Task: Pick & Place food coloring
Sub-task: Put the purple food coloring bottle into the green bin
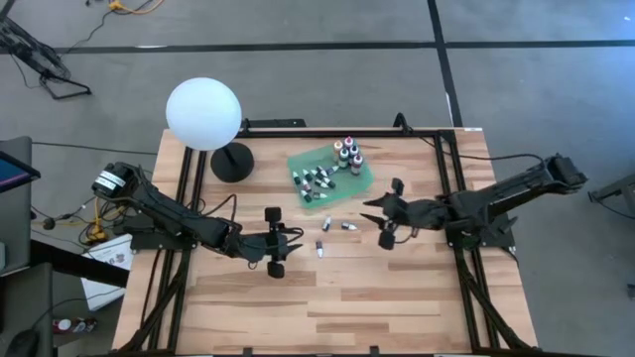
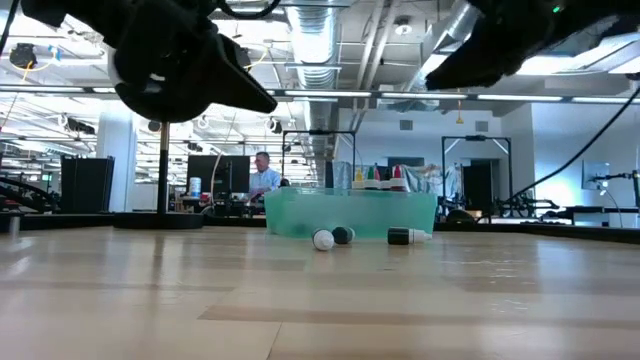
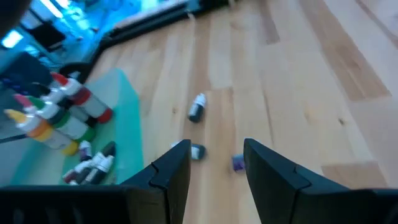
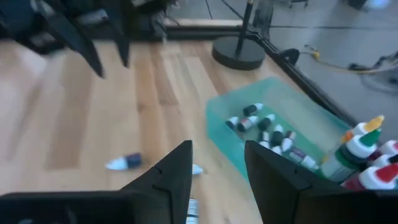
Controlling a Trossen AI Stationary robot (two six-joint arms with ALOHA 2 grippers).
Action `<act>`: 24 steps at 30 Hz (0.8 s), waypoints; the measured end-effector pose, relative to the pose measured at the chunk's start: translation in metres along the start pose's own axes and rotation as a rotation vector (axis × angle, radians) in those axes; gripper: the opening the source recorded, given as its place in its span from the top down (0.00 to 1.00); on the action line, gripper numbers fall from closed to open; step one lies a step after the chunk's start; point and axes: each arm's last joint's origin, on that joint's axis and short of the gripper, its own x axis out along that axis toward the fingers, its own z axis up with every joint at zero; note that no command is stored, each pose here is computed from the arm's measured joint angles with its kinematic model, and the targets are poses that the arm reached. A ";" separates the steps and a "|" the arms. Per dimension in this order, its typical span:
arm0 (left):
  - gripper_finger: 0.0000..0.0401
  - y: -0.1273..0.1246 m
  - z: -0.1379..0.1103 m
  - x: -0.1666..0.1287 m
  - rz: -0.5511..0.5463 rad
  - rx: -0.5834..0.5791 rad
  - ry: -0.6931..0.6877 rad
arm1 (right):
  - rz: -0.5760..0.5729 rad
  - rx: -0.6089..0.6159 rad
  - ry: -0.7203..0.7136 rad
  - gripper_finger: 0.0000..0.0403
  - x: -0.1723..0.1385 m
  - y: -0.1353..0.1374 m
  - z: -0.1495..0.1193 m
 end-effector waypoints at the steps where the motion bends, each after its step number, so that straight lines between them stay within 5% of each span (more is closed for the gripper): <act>1: 0.65 0.001 0.001 0.000 0.018 -0.006 -0.008 | 0.009 0.028 -0.011 0.66 -0.004 0.000 0.001; 7: 0.65 0.002 0.002 0.000 0.049 -0.013 -0.015 | 0.075 0.073 -0.027 0.66 -0.020 0.008 0.003; 14: 0.65 0.003 0.000 0.009 -0.238 0.076 -0.039 | 0.161 0.031 -0.124 0.67 -0.022 0.028 0.009; 24: 0.65 0.016 0.004 0.044 -0.351 0.191 -0.072 | 0.220 0.029 -0.112 0.67 -0.015 0.052 0.002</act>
